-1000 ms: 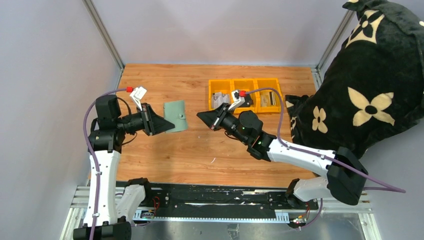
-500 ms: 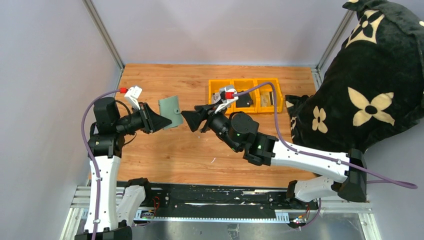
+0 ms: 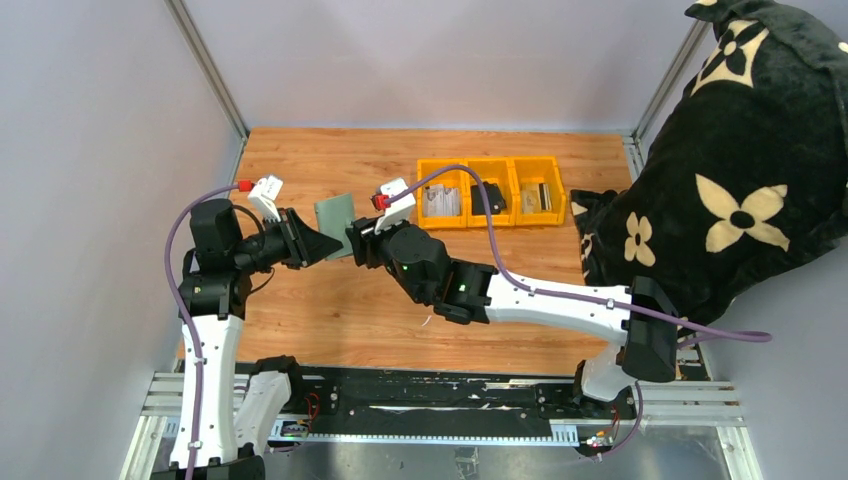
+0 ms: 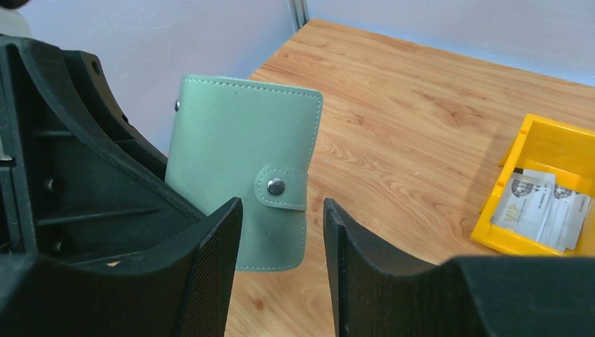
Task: Take the credit cards out of the card holder
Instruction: Open the card holder, then move the storage box to the center of the board, then open the card holder.
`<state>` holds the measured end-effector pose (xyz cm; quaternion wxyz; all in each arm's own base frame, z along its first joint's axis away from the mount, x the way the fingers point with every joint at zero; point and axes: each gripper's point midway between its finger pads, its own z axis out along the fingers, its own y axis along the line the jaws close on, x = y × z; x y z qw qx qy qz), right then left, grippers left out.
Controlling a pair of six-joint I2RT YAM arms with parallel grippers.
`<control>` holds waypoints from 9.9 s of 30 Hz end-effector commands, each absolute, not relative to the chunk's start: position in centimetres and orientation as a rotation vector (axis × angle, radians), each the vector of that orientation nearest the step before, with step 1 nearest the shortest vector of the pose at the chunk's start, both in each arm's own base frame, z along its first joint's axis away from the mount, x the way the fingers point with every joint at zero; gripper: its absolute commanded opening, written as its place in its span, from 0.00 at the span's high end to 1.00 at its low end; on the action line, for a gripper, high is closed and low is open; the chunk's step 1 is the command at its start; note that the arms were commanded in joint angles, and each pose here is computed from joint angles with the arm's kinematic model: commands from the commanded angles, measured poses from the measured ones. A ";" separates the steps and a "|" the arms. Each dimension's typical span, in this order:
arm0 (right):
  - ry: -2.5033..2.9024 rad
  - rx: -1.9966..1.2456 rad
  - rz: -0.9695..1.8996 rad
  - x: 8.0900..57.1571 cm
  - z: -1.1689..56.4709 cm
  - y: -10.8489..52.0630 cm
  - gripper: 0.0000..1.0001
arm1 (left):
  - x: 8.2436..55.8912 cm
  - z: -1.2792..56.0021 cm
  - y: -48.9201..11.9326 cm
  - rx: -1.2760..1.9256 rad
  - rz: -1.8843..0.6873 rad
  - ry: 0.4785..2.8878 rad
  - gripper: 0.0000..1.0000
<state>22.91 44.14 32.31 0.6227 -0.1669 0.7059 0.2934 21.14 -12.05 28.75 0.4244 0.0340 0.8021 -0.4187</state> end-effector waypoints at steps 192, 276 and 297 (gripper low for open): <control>1.581 -1.154 0.557 15.0 36.2 40.2 1.00 | 11.4 34.4 -14.5 0.616 -0.913 1.597 0.30; 1.561 -0.623 0.703 14.3 45.2 47.1 1.00 | 13.4 35.1 -13.2 0.585 -0.772 1.566 0.00; 1.525 -0.585 0.748 13.6 46.8 46.9 1.00 | 13.2 35.2 -13.9 0.571 -0.844 1.499 0.39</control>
